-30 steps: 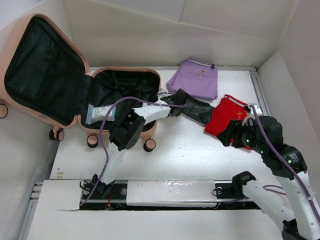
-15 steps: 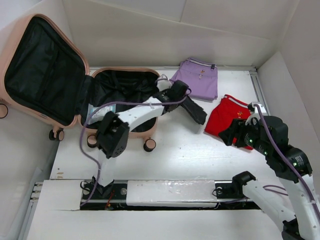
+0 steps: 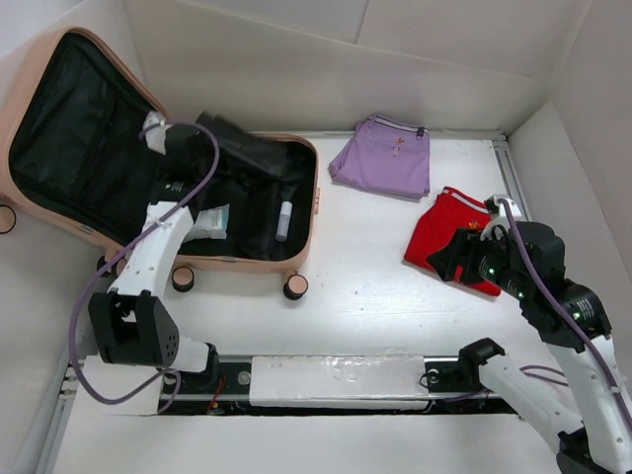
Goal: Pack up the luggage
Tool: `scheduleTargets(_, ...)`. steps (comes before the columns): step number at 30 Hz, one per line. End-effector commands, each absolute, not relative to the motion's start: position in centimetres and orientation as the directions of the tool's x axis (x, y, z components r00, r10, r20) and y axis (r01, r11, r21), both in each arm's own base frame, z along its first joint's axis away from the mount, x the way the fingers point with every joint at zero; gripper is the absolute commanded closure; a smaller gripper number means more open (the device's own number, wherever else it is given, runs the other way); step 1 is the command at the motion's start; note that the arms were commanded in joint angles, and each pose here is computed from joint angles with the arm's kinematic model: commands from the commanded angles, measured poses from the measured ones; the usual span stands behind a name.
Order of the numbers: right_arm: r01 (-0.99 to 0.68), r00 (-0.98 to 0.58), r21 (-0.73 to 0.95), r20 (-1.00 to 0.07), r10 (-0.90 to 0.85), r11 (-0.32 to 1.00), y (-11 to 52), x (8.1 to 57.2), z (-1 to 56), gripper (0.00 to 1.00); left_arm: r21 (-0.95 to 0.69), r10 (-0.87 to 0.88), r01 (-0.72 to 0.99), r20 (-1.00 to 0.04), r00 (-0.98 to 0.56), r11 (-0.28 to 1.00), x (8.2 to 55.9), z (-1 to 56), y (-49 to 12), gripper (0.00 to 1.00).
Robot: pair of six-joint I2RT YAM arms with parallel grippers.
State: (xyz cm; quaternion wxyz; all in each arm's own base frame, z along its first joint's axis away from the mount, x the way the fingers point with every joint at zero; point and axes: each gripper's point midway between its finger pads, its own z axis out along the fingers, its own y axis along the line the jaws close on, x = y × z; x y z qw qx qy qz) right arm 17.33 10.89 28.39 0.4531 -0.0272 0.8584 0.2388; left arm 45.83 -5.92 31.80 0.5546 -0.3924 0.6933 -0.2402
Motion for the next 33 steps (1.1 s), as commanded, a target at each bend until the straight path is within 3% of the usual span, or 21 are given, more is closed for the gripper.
scheduleTargets(1,-0.301,-0.533,0.402,-0.823,0.197,0.865,11.7,18.2,30.7,0.33,-0.721,-0.816,-0.382,-0.515,-0.263,0.578,44.1,22.7,-5.8,0.59)
scheduleTargets(5,-0.281,-0.542,0.394,-0.818,0.194,0.875,11.5,18.8,30.3,0.33,-0.721,-0.831,-0.413,-0.487,-0.268,0.556,42.2,21.2,-5.7,0.17)
scheduleTargets(10,-0.233,-0.523,0.369,-0.828,0.204,0.9,10.5,19.2,30.3,0.33,-0.773,-0.818,-0.272,-0.52,-0.246,0.573,41.5,27.1,-9.6,0.14)
scheduleTargets(11,-0.22,-0.528,0.363,-0.825,0.202,0.906,10.3,19.1,30.1,0.33,-0.753,-0.779,-0.234,-0.536,-0.325,0.615,41.2,27.0,-13.9,0.12)
scheduleTargets(12,-0.209,-0.525,0.357,-0.826,0.203,0.911,10.0,19.1,30.2,0.33,-0.759,-0.762,-0.165,-0.561,-0.325,0.629,41.7,30.4,-16.4,0.11)
scheduleTargets(14,-0.175,-0.511,0.339,-0.834,0.209,0.924,9.3,19.4,30.6,0.33,-0.699,-0.669,-0.135,-0.581,-0.464,0.702,41.5,27.9,-24.3,0.08)
scheduleTargets(15,-0.162,-0.508,0.332,-0.835,0.21,0.929,8.9,19.2,30.8,0.33,-0.722,-0.662,-0.073,-0.583,-0.471,0.688,42.1,30.7,-27.4,0.07)
scheduleTargets(17,-0.137,-0.486,0.331,-0.844,0.228,0.934,8.3,19.1,31.9,0.33,-0.737,-0.649,-0.068,-0.543,-0.533,0.673,42.5,29.4,-32.1,0.06)
scheduleTargets(18,-0.121,-0.454,0.326,-0.858,0.24,0.938,7.7,19.0,33.1,0.33,-0.721,-0.627,-0.097,-0.518,-0.582,0.686,43.1,25.6,-35.3,0.06)
scheduleTargets(22,-0.114,-0.439,0.334,-0.862,0.254,0.936,7.1,18.0,34.6,0.33,-0.78,-0.695,-0.176,-0.4,-0.598,0.6,45.8,21.9,-40.9,0.07)
scheduleTargets(26,-0.135,-0.453,0.353,-0.853,0.259,0.926,7.5,17.4,34.5,0.33,-0.791,-0.757,-0.29,-0.304,-0.578,0.539,47.4,17.8,-43.6,0.1)
scheduleTargets(33,-0.152,-0.474,0.369,-0.841,0.26,0.917,7.5,16.0,33.6,0.33,-0.723,-0.809,-0.438,-0.286,-0.514,0.534,49.0,11.4,-44.2,0.15)
